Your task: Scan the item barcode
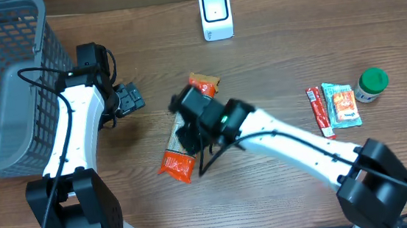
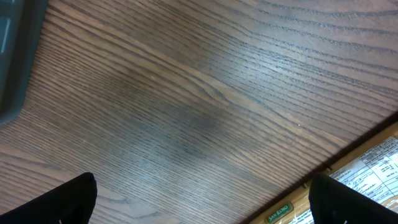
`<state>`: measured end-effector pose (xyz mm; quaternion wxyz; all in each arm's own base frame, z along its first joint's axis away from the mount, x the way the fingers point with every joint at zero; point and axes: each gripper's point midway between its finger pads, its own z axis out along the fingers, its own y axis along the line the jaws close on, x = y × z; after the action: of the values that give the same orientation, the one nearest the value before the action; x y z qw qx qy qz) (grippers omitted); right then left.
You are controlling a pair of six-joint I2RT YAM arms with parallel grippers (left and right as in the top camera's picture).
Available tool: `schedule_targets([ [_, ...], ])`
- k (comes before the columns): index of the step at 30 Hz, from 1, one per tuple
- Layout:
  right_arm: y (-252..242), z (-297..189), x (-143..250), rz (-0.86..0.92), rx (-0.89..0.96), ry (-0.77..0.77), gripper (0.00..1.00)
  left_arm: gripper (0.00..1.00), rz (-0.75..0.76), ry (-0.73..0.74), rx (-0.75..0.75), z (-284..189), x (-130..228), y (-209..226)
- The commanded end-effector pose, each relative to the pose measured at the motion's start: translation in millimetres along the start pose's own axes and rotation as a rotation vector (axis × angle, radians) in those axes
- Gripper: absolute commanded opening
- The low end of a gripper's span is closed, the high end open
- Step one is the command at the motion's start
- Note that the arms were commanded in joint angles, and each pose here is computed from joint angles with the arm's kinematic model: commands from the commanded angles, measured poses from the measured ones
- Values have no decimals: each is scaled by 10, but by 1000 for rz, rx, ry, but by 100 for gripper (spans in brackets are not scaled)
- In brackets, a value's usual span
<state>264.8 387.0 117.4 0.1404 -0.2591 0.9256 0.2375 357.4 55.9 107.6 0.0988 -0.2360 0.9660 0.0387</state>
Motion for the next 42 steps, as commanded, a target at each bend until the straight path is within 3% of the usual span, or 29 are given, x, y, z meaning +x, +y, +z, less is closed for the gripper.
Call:
schedule_targets([
  [1,-298,-147,-326,0,52,-101,16,100,13,-14,-4,-27,-31,-1],
  [4,-480,-148,-568,2,54,-176,4,100,13,-14,-4,-28,-32,-2],
  [12,-628,153,-1156,-77,101,-409,4,100,13,-14,-4,-27,-31,-2],
  [20,-995,535,-1347,-52,248,-522,4,100,13,-14,-4,-27,-31,-2],
  [34,-1593,880,-881,9,389,-325,4,100,13,-14,-4,-27,-31,-2],
  [42,-1924,365,-360,123,486,-86,4,100,13,-14,-4,-27,-31,-2],
])
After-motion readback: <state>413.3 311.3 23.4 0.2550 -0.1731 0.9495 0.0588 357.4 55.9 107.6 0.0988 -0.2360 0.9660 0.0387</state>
